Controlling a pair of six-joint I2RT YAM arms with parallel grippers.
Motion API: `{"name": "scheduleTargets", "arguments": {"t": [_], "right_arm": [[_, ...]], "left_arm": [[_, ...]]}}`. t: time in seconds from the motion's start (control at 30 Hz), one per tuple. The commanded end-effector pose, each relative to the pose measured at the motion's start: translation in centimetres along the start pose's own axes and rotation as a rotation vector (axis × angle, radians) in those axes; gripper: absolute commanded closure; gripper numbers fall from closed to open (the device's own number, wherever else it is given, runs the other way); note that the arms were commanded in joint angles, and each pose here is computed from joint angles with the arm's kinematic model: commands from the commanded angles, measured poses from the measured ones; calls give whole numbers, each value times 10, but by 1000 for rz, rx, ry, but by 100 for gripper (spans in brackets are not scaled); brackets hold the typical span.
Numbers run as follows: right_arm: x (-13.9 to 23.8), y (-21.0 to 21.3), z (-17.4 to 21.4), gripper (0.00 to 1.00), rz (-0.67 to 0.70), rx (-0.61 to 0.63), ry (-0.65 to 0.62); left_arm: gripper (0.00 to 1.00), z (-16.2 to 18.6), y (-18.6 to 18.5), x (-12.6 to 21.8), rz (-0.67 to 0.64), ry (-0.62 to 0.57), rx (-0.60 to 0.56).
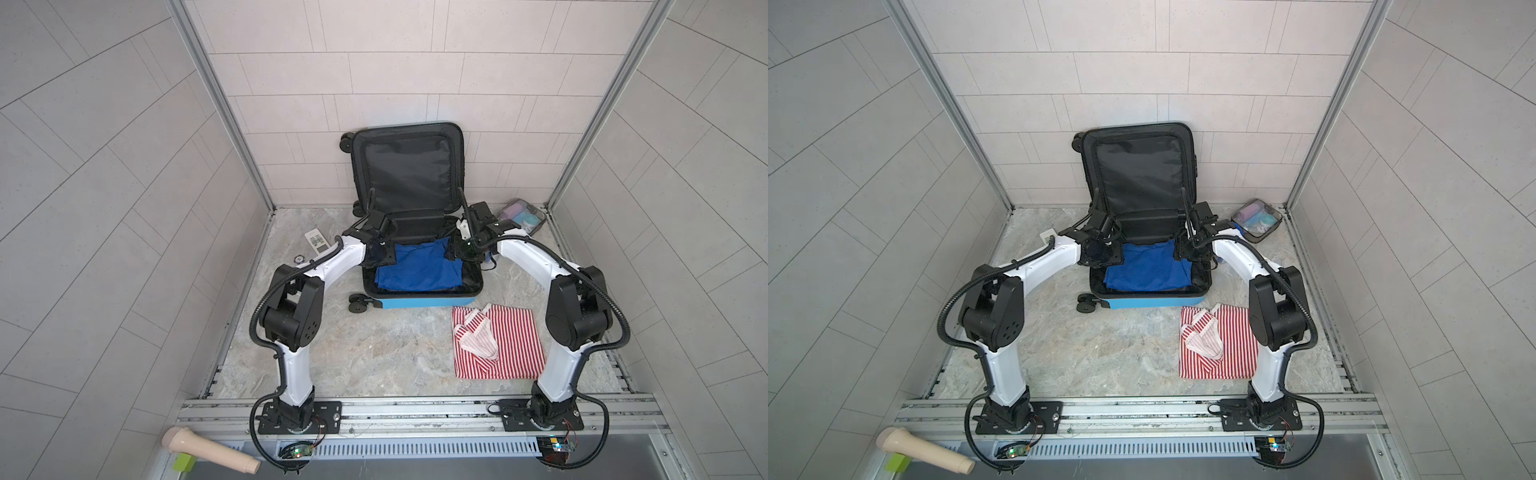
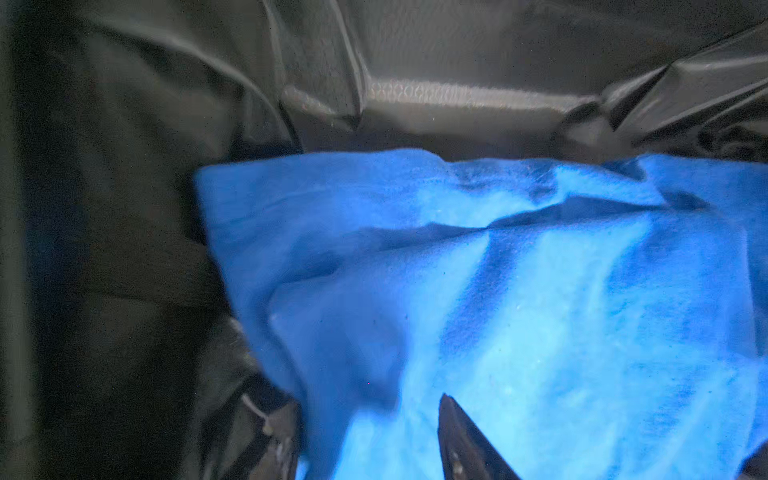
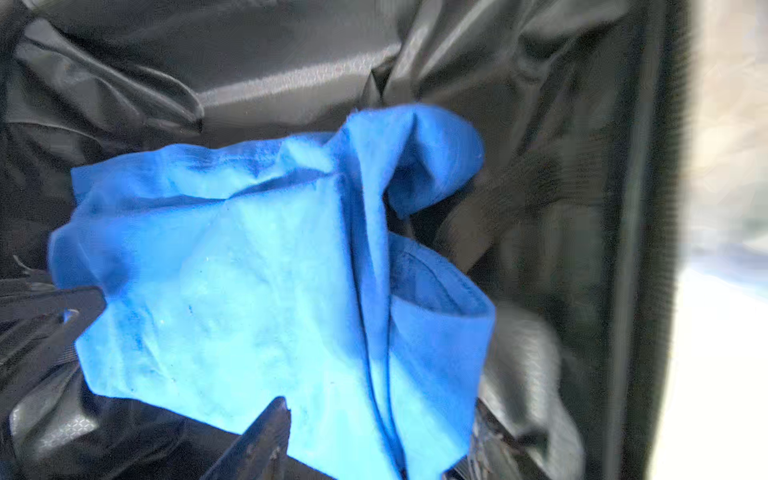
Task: Pack the luggage
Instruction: 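Lower the T-shirt into the suitcase and open both grippers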
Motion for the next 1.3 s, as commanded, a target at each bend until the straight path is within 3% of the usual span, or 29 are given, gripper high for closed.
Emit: {"name": "scheduleTargets", "arguments": {"t": [0.0,0.23,0.4,0.5,0.87,1.27], "right_arm": [[46,3,-7,32,51,42,-94],[80,-2,-6,28,117,67,-167],[73,-6,-2,28,128,81,-122],[61,-8,0,28,128,74,-88],[54,-8,1,29,114,55,-80],[53,-7,2,28,97,51,-73]], "left_arm": [[42,-19,-3,48,-3,-107,-26],[42,-23,-4,108,15,-229,-56],[39,-11,-11,128,50,-261,-83],[37,-2,-13,113,79,-233,-57],[34,10,-26,17,105,40,-15],[35,23,-40,-50,136,133,-5]]}}
Point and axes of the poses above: each gripper's point midway between its finger pads, its own x axis back along the fingers, its own y axis along the line the jaws close on, z = x × y, the point moved 8 cm from there along x, back along the fingers, and after that the axes turned 8 degrees about -x, right-handed, at the moved point
